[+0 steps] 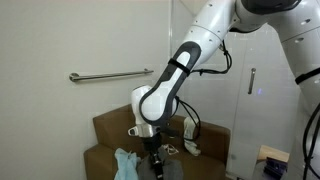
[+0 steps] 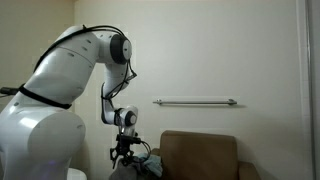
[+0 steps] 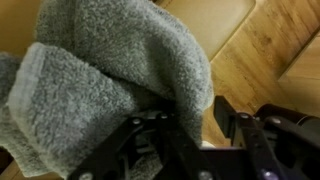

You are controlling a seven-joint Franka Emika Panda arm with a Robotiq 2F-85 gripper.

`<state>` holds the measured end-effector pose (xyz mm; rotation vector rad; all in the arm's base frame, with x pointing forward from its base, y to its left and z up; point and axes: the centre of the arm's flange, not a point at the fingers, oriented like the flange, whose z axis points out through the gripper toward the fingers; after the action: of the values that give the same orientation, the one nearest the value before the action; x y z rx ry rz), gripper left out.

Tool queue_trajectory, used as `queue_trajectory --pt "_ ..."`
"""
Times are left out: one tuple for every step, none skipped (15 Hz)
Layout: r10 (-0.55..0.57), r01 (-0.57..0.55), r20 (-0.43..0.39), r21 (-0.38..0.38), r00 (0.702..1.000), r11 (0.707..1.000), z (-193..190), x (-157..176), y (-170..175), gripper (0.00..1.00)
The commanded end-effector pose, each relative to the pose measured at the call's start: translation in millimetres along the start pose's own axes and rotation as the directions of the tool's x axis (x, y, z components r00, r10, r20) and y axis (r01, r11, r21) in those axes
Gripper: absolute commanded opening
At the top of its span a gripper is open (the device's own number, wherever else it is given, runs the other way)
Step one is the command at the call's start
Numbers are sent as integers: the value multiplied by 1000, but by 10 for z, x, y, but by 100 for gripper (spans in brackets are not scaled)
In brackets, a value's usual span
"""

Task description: Put the blue cloth on the arm of the couch

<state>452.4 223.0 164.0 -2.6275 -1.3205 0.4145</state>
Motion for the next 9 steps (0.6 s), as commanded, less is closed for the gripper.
queue_trajectory --pt "-48 48 6 25 999 999 -43 -44 -25 79" --pt "-57 57 3 20 998 998 -58 -41 -40 86" --pt "-63 63 -2 12 998 998 -80 -37 -61 92" --pt "-72 72 -9 2 997 997 -112 -24 -91 97" --pt "-79 79 -14 -6 997 997 -134 -7 -116 99" --pt "-85 84 -21 -16 996 996 -174 16 -147 100" --pt "-89 89 -29 -26 996 996 -210 28 -175 100" --pt "-95 93 -36 -37 995 995 -239 36 -200 100" --pt "-93 91 -42 -49 995 995 -278 43 -219 100"
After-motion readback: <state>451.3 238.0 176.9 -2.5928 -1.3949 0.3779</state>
